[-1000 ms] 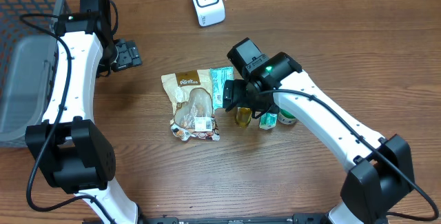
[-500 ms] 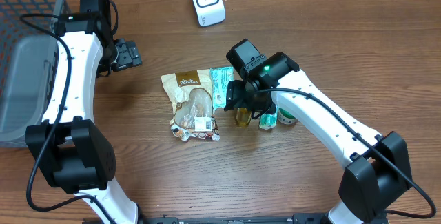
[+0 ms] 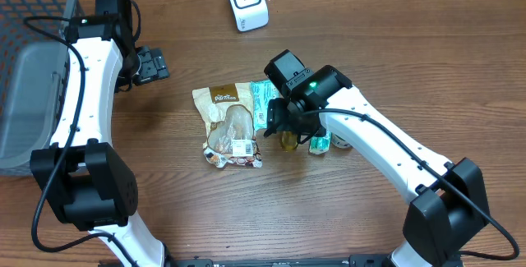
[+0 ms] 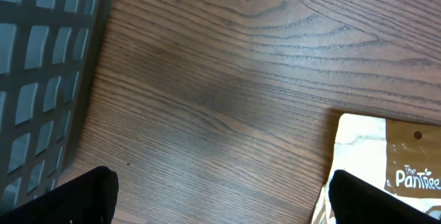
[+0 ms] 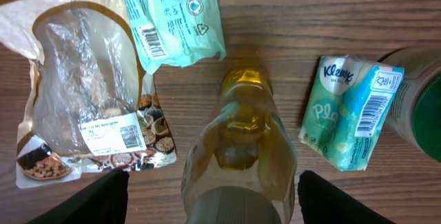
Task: Scan the item barcode
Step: 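Lower the right gripper around the oil bottle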
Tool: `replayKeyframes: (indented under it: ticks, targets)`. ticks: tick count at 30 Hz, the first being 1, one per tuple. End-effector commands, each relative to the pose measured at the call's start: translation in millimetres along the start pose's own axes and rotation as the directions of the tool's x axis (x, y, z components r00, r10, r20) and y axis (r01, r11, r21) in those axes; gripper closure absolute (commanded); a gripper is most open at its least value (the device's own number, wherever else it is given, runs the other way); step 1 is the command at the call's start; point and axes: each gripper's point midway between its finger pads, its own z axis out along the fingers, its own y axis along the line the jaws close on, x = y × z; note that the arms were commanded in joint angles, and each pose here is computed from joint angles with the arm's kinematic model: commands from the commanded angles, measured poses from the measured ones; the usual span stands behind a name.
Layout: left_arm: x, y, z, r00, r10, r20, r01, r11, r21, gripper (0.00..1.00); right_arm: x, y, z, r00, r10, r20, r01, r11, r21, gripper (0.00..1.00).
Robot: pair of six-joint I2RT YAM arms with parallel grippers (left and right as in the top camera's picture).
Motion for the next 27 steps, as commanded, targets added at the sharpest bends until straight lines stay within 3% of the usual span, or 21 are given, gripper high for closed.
replayKeyframes:
  ticks: [1, 27]
  targets:
    - [-6.0, 1.5, -10.2, 0.999, 0.001, 0.035, 0.0, 1.0, -0.003, 0.0, -1.1, -2.6, 1.4, 1.0, -0.003, 0.013, 0.003, 1.0, 0.019, 0.25]
    - [-6.0, 1.5, -10.2, 0.999, 0.001, 0.035, -0.001, 1.0, -0.003, 0.0, -1.6, -9.2, 1.0, 0.999, -0.012, 0.03, 0.01, 0.998, 0.065, 0.34]
